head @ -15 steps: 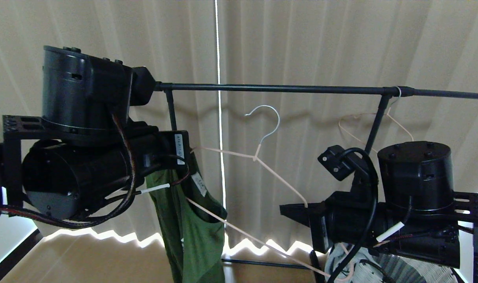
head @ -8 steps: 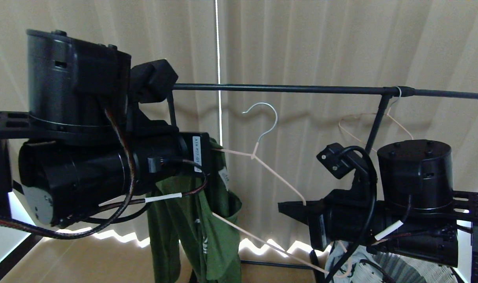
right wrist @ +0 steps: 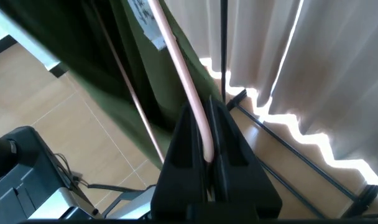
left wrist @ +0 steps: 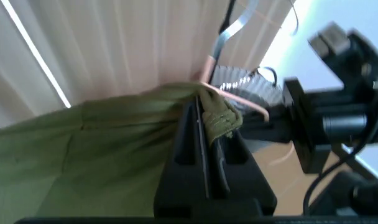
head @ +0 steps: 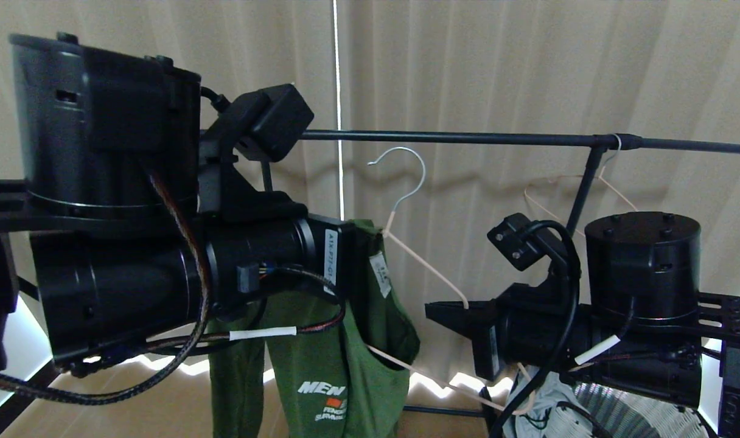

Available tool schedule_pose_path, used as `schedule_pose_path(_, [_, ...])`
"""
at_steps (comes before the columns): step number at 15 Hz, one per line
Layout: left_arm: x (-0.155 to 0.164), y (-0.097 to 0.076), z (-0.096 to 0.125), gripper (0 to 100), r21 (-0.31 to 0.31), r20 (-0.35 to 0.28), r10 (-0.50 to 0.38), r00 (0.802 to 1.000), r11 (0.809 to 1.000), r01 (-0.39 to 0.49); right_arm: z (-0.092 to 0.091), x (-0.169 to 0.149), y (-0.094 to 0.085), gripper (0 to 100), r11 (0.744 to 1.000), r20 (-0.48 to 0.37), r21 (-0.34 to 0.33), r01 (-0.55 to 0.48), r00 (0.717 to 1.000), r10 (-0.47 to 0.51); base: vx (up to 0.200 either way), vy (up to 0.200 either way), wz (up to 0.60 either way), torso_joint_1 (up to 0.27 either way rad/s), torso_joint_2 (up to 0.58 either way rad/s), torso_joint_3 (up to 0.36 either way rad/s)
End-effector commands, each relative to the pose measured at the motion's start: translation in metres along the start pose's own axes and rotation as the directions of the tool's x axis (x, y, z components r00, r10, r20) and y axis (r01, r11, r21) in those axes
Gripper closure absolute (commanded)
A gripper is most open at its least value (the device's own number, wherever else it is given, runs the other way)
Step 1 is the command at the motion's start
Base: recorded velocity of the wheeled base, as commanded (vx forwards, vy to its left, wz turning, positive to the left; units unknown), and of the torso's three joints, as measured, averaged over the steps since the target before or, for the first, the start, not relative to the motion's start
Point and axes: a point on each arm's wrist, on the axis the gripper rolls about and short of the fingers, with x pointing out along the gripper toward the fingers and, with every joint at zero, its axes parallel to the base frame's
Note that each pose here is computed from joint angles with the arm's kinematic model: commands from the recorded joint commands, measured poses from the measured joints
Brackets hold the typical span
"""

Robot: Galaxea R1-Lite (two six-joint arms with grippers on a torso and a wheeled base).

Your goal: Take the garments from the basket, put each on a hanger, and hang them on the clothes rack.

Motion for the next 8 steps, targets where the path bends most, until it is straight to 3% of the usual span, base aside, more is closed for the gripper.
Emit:
schedule_pose_path(1, [0.001,-0.002,-0.007,100,0.015,-0.022,-0.008,1.000,1.000,0.009,0.001,-0.001,0.001,100,1.000,0.005,-0.001,-0.003,1.000,0.003,0.000,0.000,0.00,0.000,0.00,0.000])
schedule_pose_path(5, [-0.004,0.001,-0.019,100,0.038,-0.003,-0.009,1.000,0.999,0.009,0.004,-0.005,0.001,100,1.000,0.021,-0.003,-0.006,1.000,0.006,0.000,0.000,0.00,0.000,0.00,0.000])
schedule_pose_path(6, [-0.008,0.002,-0.018,0,0.046,0.008,-0.008,1.000,0.999,0.007,0.005,-0.007,0.002,100,1.000,0.026,-0.005,-0.007,1.000,0.007,0.000,0.000,0.00,0.000,0.00,0.000])
schedule_pose_path(8, [-0.017,0.004,-0.020,0,0.046,0.034,-0.012,0.999,0.999,0.011,0.008,-0.015,0.002,100,0.999,0.047,-0.038,-0.008,0.999,0.010,0.000,0.000,0.00,0.000,0.00,0.000])
